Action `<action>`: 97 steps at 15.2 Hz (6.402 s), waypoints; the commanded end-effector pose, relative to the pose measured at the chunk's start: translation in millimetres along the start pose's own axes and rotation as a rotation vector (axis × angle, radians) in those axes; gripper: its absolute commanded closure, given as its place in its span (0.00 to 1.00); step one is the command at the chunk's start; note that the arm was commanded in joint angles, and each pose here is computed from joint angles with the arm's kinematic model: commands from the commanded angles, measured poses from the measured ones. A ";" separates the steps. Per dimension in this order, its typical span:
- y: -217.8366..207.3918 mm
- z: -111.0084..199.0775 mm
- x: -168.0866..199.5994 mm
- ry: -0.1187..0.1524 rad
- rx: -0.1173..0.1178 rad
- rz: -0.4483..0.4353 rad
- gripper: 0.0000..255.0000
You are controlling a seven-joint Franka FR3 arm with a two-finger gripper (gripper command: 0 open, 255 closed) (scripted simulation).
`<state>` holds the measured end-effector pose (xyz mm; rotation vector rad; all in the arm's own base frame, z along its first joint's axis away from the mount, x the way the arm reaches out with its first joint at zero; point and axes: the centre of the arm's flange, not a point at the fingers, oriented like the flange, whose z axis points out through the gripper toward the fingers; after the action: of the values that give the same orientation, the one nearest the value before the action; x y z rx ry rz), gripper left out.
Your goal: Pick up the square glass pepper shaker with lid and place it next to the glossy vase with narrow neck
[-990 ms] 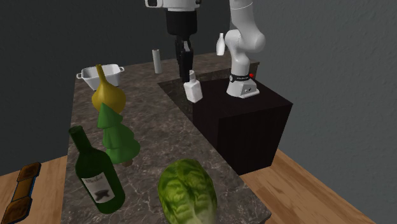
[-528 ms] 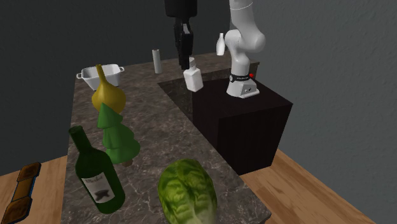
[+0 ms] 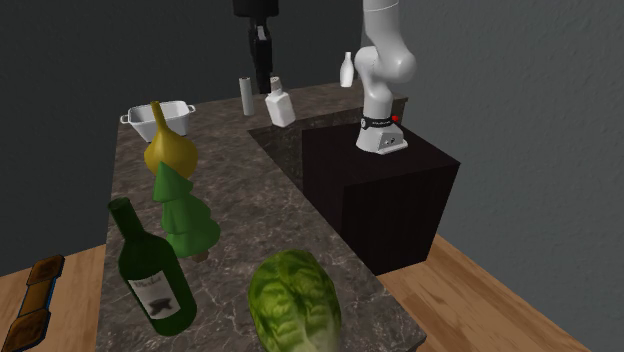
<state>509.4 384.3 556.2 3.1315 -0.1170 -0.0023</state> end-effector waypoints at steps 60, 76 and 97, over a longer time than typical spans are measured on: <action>383.6 149.7 206.3 0.000 0.000 -0.001 1.00; 383.0 234.2 206.4 0.000 0.000 -0.001 1.00; 382.1 345.1 206.5 0.000 0.000 -0.001 1.00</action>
<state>686.4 -14.0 219.1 3.1320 -0.1151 -0.0028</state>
